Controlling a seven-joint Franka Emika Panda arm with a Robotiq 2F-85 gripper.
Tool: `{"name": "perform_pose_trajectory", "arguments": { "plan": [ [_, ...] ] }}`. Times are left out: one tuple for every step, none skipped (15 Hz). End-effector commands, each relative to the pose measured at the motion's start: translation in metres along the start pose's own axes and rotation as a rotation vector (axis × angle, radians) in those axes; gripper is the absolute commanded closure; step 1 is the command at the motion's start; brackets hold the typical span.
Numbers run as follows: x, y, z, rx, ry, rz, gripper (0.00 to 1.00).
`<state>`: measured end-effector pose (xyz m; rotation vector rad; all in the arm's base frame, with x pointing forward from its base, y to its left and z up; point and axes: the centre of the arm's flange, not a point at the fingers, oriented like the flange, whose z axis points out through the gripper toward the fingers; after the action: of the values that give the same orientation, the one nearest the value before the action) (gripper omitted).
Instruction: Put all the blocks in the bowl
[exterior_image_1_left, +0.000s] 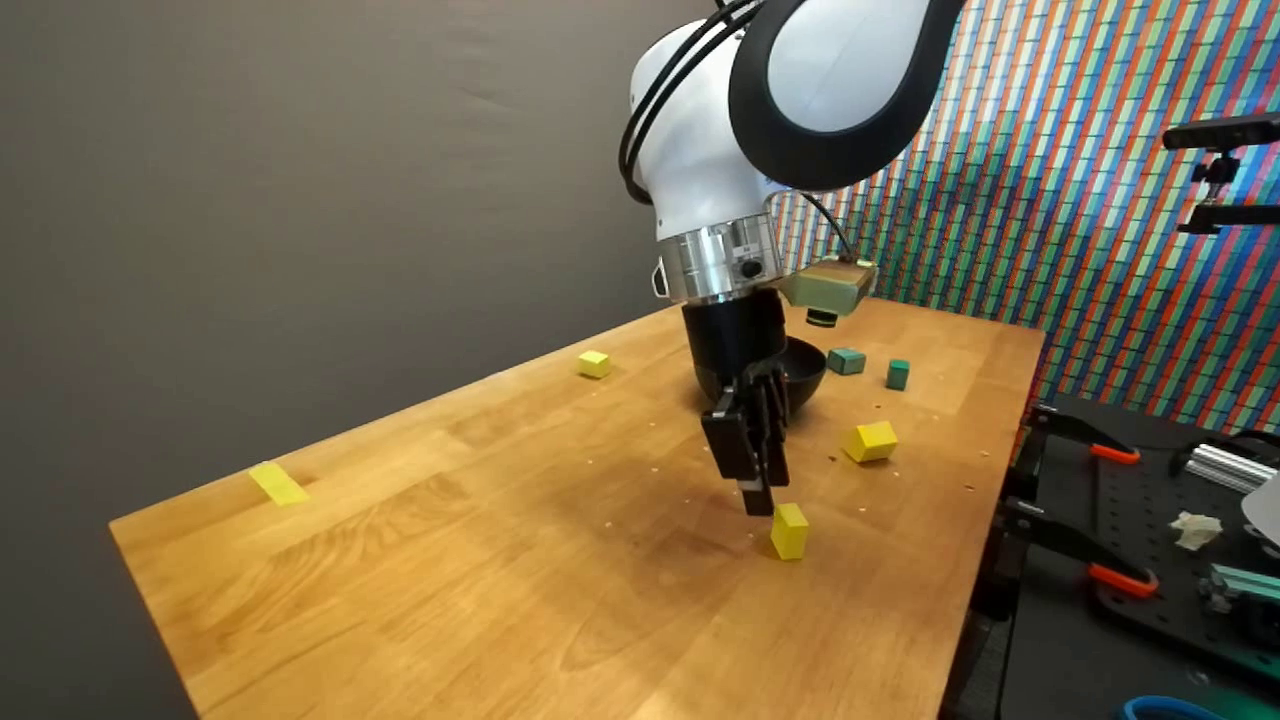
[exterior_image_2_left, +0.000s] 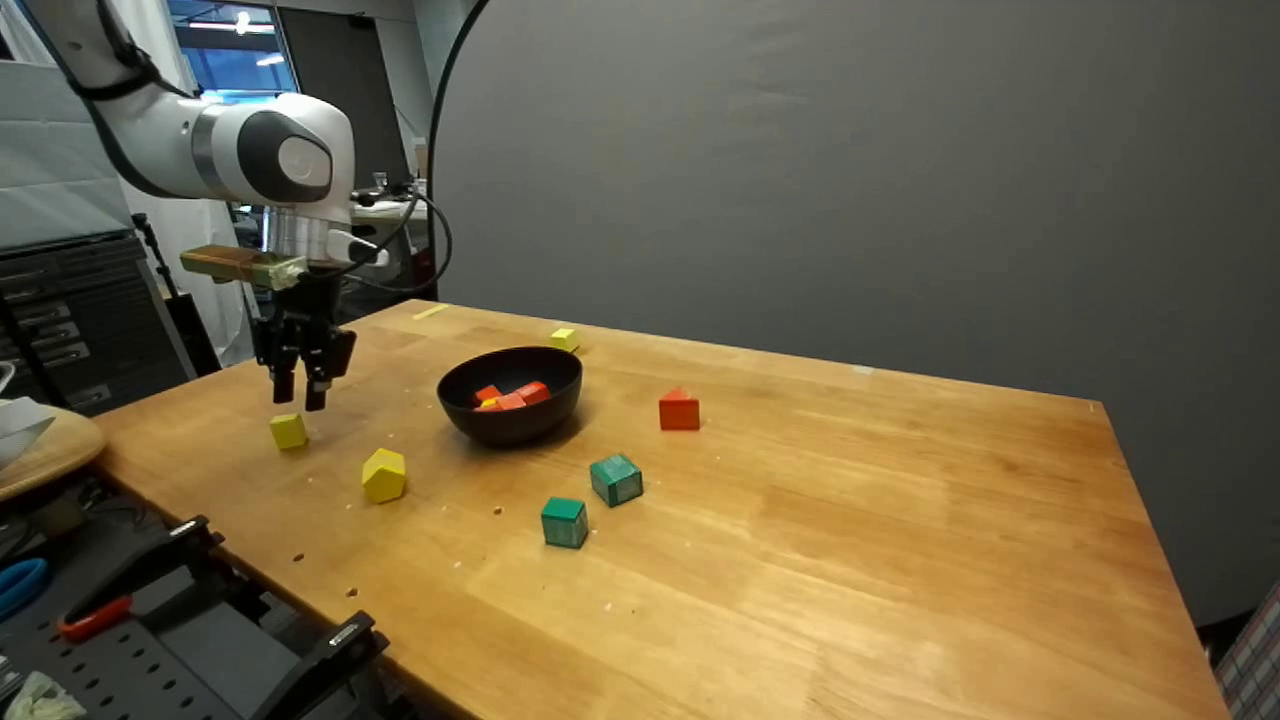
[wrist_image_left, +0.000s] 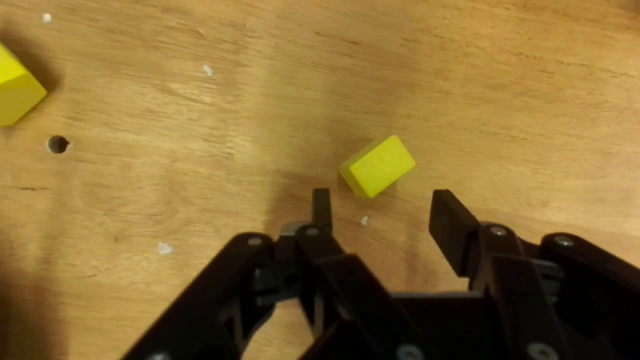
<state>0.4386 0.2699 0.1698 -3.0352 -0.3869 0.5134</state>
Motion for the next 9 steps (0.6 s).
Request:
{"name": "perform_pose_trajectory", "arguments": {
  "plan": [
    [-0.018, -0.007, 0.025, -0.006, 0.016, -0.010, 0.14],
    [-0.021, -0.008, 0.033, 0.001, 0.013, -0.024, 0.05],
    [-0.023, -0.009, 0.040, -0.006, 0.009, -0.031, 0.01],
    [-0.027, -0.011, 0.046, -0.006, 0.008, -0.040, 0.00],
    [-0.030, -0.012, 0.050, -0.010, 0.013, -0.049, 0.33],
    [-0.033, -0.013, 0.053, -0.016, 0.019, -0.059, 0.29],
    [-0.036, -0.014, 0.056, -0.015, 0.021, -0.068, 0.29],
    [-0.040, -0.013, 0.058, -0.021, 0.030, -0.069, 0.35],
    [-0.043, -0.012, 0.058, -0.023, 0.041, -0.072, 0.45]
  ]
}}
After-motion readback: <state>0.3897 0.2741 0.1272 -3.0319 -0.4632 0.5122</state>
